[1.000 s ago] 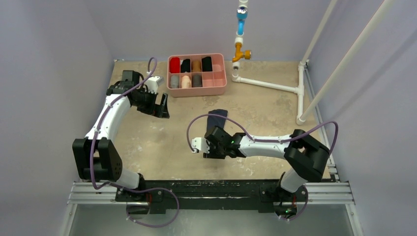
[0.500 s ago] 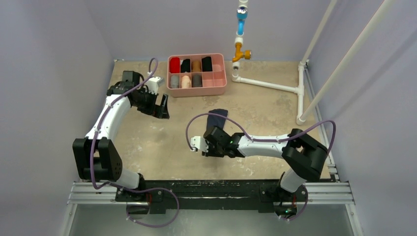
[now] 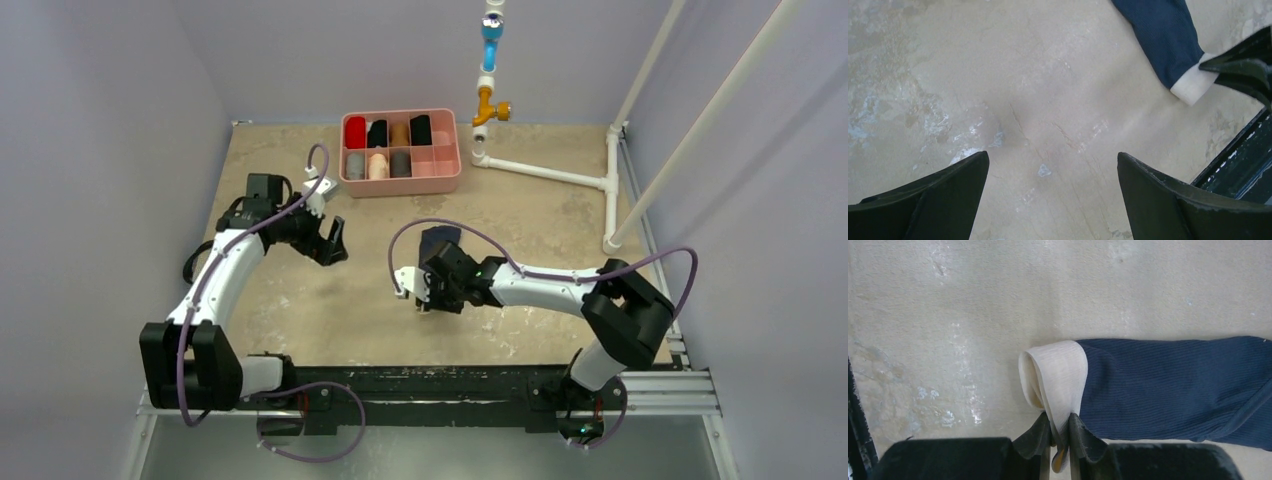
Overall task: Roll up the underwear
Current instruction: Pick up the underwear from the center of the board, then roll the underwear to the center of the board.
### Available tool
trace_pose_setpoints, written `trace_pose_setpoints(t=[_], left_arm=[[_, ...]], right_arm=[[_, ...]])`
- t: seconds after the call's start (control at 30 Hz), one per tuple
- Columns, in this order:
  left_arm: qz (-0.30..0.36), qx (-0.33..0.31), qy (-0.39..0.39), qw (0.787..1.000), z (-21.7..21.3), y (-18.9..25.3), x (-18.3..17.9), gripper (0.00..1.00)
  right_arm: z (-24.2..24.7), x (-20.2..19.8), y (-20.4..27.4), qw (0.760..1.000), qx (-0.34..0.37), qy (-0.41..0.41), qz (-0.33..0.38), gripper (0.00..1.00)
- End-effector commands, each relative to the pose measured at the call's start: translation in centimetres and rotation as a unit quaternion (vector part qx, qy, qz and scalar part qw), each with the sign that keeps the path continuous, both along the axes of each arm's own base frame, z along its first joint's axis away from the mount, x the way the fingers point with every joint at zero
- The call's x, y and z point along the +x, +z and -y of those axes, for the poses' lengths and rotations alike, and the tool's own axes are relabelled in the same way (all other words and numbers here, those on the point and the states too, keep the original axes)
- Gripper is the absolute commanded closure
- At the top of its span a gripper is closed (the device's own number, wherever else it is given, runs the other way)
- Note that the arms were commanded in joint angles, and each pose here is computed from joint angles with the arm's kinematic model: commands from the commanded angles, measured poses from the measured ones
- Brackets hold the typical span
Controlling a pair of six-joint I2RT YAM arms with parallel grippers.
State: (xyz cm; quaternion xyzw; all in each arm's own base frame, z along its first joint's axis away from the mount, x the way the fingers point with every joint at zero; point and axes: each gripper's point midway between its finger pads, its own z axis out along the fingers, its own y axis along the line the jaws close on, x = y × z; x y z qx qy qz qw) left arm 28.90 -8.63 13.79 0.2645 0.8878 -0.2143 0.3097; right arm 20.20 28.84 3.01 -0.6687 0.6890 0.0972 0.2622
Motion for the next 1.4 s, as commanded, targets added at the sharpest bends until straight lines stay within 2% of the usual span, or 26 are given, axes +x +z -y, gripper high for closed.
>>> trace_pose_setpoints(t=[0.0, 0.17, 0.37, 0.57, 0.77, 0.97, 1.1, 1.37], left_arm=[[0.094, -0.03, -0.059, 0.993, 2.3, 2.0, 0.1, 0.0], [0.141, -0.033, -0.112, 0.983, 4.6, 2.3, -1.8, 0.01], [0.183, -0.026, -0.178, 0.967, 7.1, 2.5, -3.8, 0.03], [0.213, 0.016, -0.259, 0.942, 10.4, 1.5, -4.9, 0.04], [0.262, 0.078, -0.365, 0.89, 15.8, 0.2, -6.7, 0.05], [0.298, 0.126, -0.431, 0.842, 19.9, -2.4, -8.1, 0.06], [0.319, 0.147, -0.469, 0.81, 22.0, -4.2, -9.4, 0.06], [0.341, 0.17, -0.487, 0.786, 24.6, -6.5, -9.8, 0.06]], right_arm=[[0.3, -0.3, 1.4, 0.995, 0.04, 0.022, -0.092, 1.0], [0.9, 1.0, 1.5, 0.978, 0.066, 0.022, -0.195, 1.0], [1.8, 2.4, 0.7, 0.933, 0.089, 0.012, -0.348, 1.0], [1.5, 3.8, 0.5, 0.892, 0.111, 0.005, -0.438, 1.0], [1.4, 3.0, 0.6, 0.86, 0.111, 0.006, -0.498, 1.0], [1.5, 1.6, 0.0, 0.821, 0.102, -0.013, -0.562, 1.0], [2.0, 1.0, -0.9, 0.811, 0.087, -0.021, -0.578, 0.99], [2.4, 0.4, -1.9, 0.801, 0.071, -0.032, -0.594, 0.99]])
